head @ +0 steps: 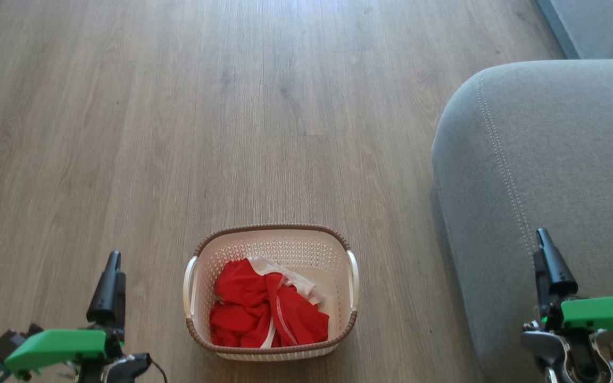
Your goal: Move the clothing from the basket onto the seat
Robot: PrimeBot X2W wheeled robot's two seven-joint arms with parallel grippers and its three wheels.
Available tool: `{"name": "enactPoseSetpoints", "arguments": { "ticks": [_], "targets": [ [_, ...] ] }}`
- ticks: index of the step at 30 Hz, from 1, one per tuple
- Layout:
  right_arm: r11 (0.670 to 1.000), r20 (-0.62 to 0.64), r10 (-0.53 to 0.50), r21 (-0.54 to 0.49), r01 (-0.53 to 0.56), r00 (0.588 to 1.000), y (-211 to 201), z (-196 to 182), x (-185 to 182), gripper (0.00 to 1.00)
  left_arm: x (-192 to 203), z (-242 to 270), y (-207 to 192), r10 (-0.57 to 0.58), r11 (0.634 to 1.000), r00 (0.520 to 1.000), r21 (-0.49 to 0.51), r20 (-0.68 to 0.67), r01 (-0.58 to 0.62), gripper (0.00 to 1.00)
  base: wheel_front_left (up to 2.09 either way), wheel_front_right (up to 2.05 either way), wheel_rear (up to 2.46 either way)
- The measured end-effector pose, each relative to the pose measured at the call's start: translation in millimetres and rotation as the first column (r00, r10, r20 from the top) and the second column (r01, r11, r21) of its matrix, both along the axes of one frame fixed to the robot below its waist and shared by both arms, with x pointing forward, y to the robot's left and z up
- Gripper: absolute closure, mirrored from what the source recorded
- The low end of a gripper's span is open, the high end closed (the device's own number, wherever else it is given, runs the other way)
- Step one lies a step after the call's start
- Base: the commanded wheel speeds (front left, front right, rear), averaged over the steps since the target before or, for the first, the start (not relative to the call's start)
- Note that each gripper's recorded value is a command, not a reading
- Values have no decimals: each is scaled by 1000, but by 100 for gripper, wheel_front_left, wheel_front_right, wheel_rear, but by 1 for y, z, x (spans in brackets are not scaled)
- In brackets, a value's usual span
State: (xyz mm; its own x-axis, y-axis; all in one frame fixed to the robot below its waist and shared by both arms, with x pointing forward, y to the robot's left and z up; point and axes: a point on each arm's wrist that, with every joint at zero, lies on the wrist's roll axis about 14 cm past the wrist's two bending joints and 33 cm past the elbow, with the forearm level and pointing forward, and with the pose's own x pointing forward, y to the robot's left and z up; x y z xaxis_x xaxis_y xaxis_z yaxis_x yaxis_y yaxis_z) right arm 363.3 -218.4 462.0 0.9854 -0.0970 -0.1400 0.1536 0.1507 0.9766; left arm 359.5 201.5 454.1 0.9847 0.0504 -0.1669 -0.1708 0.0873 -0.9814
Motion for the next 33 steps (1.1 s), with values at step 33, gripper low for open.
{"name": "enactPoseSetpoints", "arguments": {
  "ticks": [33],
  "targets": [
    [778,276,167,-626,45,947,34,120,32,0,28,108,-3,-38,862,969,499,242,-91,0,0,0,0]
  ]
}}
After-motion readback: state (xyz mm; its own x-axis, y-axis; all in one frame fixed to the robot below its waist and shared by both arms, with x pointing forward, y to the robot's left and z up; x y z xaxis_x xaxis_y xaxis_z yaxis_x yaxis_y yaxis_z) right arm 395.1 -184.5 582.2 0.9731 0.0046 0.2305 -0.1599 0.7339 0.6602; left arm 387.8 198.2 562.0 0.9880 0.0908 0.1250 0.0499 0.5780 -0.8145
